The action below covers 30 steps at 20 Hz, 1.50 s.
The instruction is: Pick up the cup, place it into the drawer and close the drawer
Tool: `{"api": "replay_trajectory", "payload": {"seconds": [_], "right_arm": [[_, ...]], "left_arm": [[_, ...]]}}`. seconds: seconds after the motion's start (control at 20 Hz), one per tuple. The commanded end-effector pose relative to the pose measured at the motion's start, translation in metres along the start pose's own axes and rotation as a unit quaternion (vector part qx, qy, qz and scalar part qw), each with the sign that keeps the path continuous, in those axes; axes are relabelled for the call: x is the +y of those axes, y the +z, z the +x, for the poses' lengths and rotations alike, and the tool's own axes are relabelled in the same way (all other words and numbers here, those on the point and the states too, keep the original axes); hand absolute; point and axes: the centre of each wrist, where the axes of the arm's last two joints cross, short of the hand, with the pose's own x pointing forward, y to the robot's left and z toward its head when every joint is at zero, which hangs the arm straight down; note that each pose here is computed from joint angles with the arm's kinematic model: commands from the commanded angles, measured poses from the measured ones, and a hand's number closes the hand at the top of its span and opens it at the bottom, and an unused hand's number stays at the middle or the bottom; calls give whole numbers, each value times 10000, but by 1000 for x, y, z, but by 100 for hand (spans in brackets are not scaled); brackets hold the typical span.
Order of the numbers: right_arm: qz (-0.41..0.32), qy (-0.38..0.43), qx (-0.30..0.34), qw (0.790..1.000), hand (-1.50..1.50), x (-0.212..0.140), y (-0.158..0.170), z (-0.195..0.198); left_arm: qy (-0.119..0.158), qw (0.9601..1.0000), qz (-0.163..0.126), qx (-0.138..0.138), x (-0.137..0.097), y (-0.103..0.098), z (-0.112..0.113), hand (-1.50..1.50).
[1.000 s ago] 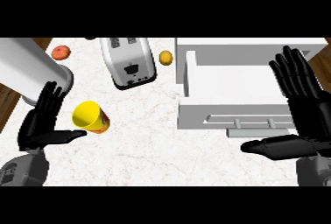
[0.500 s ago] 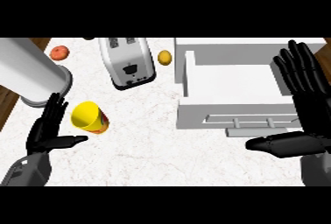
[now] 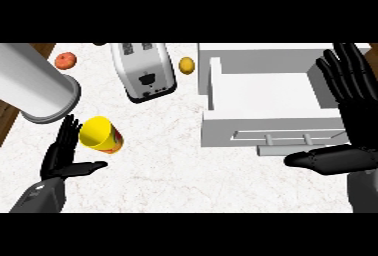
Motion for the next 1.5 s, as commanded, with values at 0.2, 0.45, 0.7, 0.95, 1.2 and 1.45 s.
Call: {"api": "replay_trajectory", "payload": {"seconds": [0.2, 0.45, 0.7, 0.95, 1.2, 1.45], "right_arm": [[63, 34, -29, 10000, -150, 1, -6, 7], [123, -119, 48, 9998, -150, 3, 4, -2], [110, 65, -100, 9999, -150, 3, -10, 3], [88, 69, 66, 9999, -150, -4, -6, 0], [78, 93, 42, 9999, -150, -8, -4, -3], [125, 104, 130, 9998, -150, -8, -2, 1]], "left_arm": [[17, 9998, 49, -215, -8, 2, -8, -150], [83, 9996, -45, -272, -4, -13, 4, -150], [141, 9990, -210, -359, -17, -2, -9, -150], [582, 9968, -486, -255, -19, -3, -9, -150], [1105, 9890, -769, -619, -34, -7, -10, 150], [-298, 9886, 84, -1473, -54, -17, -7, 150]]}}
